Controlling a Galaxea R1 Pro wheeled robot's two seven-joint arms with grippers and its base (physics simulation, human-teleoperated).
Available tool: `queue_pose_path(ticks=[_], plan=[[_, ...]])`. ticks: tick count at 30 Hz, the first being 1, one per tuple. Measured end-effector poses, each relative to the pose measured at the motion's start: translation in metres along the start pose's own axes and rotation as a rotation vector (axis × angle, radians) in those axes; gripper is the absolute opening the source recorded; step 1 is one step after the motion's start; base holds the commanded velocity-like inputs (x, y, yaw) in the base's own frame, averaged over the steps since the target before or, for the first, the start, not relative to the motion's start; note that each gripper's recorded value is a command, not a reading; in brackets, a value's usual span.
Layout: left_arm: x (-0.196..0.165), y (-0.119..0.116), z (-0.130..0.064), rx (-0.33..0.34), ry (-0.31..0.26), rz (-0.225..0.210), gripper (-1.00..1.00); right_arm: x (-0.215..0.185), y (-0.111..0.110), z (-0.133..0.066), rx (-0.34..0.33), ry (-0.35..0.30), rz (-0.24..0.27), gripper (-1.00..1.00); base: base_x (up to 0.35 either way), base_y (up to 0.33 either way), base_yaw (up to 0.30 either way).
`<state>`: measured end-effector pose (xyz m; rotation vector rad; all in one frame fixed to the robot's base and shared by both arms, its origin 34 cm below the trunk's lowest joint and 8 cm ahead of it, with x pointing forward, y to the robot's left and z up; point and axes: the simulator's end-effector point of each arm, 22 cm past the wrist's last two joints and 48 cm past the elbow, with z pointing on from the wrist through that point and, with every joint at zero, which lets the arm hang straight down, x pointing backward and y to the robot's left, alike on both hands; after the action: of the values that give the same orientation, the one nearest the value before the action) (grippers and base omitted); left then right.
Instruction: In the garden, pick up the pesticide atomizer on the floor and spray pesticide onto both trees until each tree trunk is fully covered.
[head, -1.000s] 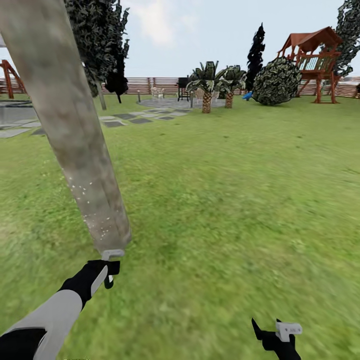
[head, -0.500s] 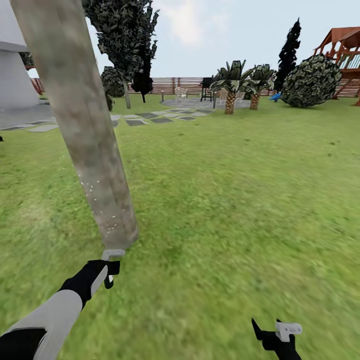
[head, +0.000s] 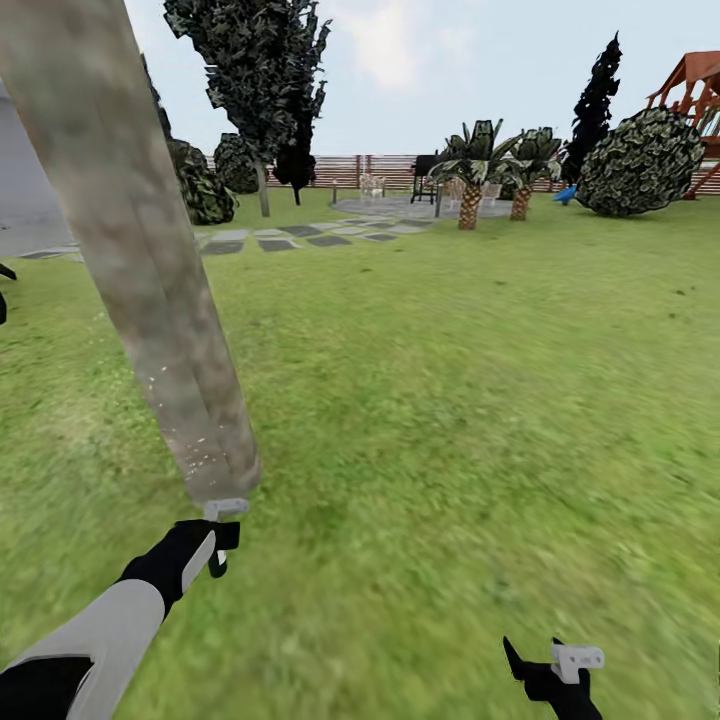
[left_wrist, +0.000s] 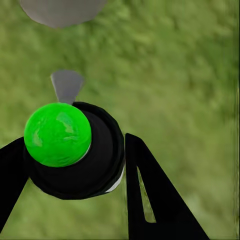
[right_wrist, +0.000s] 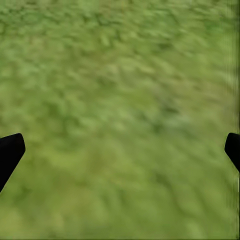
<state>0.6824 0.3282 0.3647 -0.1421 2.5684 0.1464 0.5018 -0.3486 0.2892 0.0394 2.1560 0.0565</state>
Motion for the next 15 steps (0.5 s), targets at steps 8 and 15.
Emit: queue_pose_path(ticks=[8,15], plan=[[0.0,0.0,0.0,0.0,0.0,0.0,-1.0,0.0,0.0,0.0,0.0,0.0,0.0,1.0,0.108,-0.276,0.263],[0.0,0.0,0.0,0.0,0.0,0.0,-1.0,0.0,0.0,0.0,0.0,0.0,0.0,1.0,0.107,-0.276,0.278]])
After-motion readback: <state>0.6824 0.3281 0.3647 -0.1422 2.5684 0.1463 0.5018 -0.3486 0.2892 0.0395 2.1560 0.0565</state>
